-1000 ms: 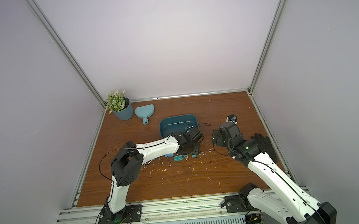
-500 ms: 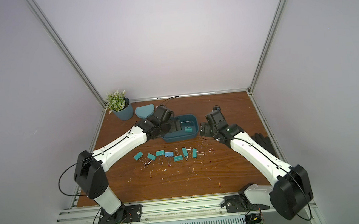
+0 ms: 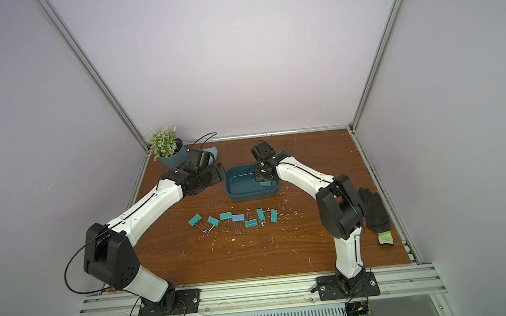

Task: Take out the binder clips from the storage box
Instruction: Pick up the binder clip from the storage box.

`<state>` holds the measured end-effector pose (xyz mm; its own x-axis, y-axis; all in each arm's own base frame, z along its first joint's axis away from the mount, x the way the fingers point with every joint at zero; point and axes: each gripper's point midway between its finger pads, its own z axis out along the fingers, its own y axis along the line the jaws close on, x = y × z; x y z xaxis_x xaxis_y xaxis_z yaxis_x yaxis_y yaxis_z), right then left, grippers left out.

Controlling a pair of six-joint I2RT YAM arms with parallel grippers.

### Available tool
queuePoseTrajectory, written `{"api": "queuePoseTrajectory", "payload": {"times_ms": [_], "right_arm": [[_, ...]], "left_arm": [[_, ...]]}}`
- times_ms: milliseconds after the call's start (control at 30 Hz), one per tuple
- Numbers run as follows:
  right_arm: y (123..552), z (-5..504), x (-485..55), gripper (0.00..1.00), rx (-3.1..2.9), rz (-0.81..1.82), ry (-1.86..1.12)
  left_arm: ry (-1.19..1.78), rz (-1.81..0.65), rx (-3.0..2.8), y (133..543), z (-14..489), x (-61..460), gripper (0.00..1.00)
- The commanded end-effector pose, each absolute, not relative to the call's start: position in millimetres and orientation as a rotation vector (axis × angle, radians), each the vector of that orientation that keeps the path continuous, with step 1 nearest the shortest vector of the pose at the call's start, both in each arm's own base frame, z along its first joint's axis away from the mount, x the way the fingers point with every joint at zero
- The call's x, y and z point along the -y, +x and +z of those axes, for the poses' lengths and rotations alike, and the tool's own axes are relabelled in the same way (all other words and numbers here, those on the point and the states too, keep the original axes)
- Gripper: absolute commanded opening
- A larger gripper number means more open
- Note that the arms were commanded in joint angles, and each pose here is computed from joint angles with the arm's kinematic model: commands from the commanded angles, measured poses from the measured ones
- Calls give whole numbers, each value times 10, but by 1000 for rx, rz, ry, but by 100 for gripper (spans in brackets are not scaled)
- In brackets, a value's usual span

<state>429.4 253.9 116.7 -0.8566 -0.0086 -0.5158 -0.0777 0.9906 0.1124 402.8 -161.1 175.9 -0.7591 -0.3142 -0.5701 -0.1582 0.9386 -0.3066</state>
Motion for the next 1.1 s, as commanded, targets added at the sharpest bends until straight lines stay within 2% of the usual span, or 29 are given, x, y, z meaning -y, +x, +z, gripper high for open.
{"api": "queuePoseTrajectory", "payload": {"times_ms": [0,133,200,767,1067], "right_arm": [[4332,1146,-2526,37,-2634,123,-92],[4441,1011,-2570,33,-2660,106,-97],[4483,932,-2574,27,-2677,92,-97],[4755,649,-2544,25,-2712,65,-56],[4750,522,-2585,22,-2745,77,-61]], "left_arm": [[-312,-317,-2453,3996,1776,1518,100],[-320,-316,-2460,4014,1748,1466,100],[-323,-316,-2460,4019,1747,1451,100],[-331,-302,-2465,4035,1718,1388,99],[-337,-298,-2467,4035,1703,1356,100]]}}
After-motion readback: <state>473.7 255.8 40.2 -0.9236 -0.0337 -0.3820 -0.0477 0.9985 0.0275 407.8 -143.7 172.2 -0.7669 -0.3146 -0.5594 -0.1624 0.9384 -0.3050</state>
